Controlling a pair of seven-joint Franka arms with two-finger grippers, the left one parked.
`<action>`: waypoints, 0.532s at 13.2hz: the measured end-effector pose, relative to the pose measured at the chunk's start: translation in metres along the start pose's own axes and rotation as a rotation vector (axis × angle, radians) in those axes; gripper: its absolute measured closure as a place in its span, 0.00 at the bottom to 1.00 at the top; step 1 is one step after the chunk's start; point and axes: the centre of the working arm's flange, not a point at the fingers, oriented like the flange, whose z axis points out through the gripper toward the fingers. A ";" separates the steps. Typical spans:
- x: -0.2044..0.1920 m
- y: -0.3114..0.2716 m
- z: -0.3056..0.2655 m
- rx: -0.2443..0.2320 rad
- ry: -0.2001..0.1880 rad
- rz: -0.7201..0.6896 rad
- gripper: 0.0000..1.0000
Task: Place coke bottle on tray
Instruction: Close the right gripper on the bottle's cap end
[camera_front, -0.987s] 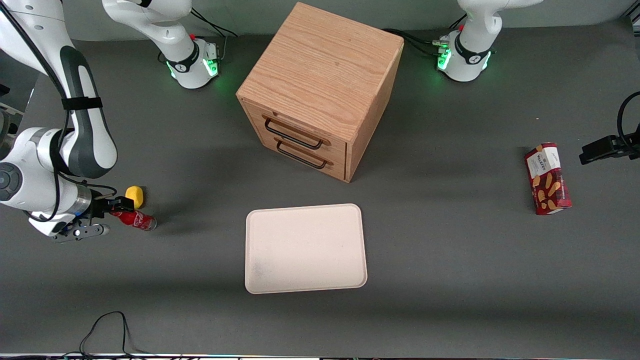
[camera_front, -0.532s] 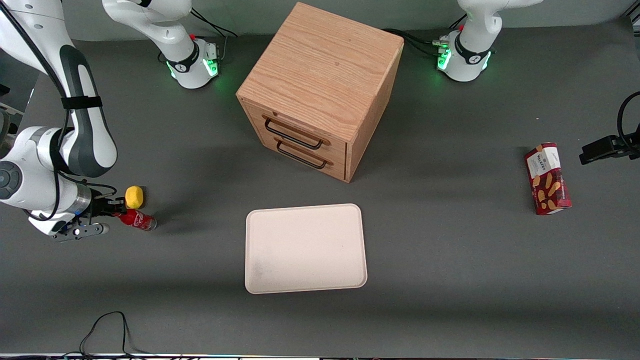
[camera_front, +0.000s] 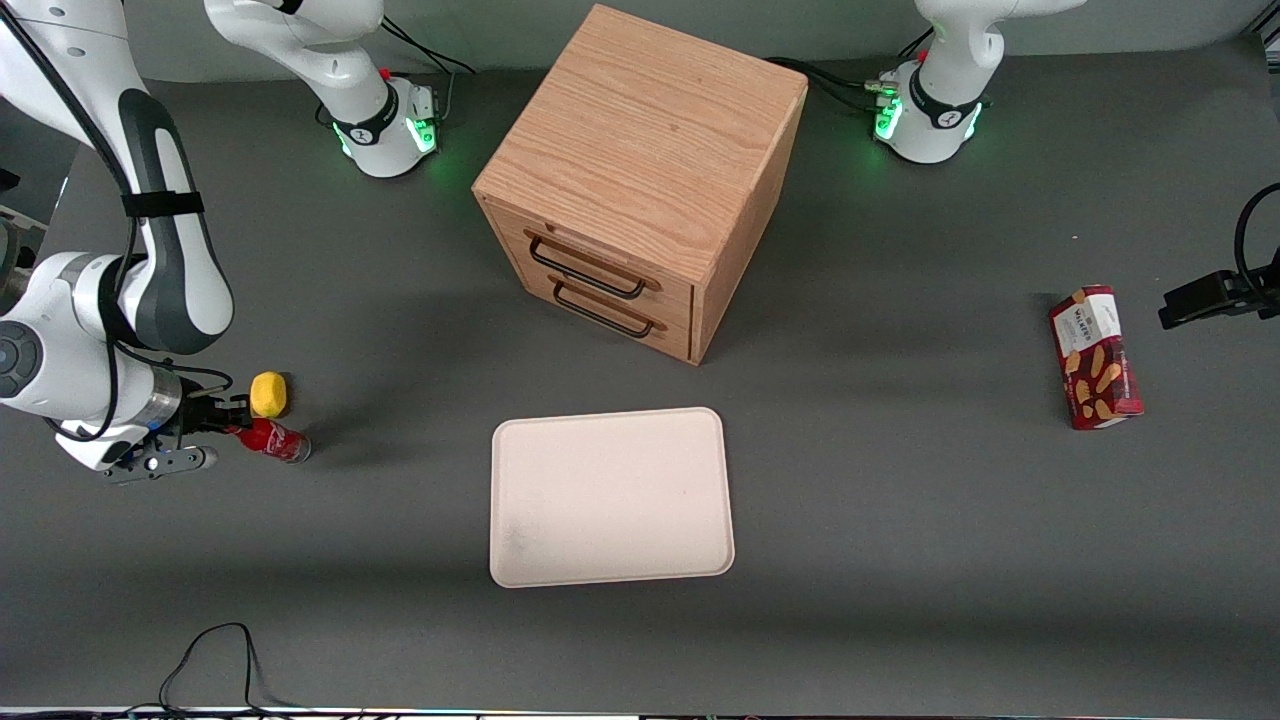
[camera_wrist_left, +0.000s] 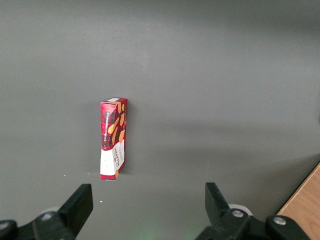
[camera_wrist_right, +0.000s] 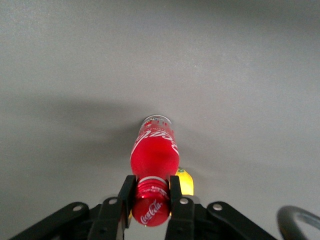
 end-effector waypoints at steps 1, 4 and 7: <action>0.000 0.000 -0.006 0.003 -0.005 0.001 0.69; -0.003 -0.002 -0.053 0.020 -0.047 0.014 0.69; -0.013 -0.015 -0.122 0.034 -0.073 0.025 0.69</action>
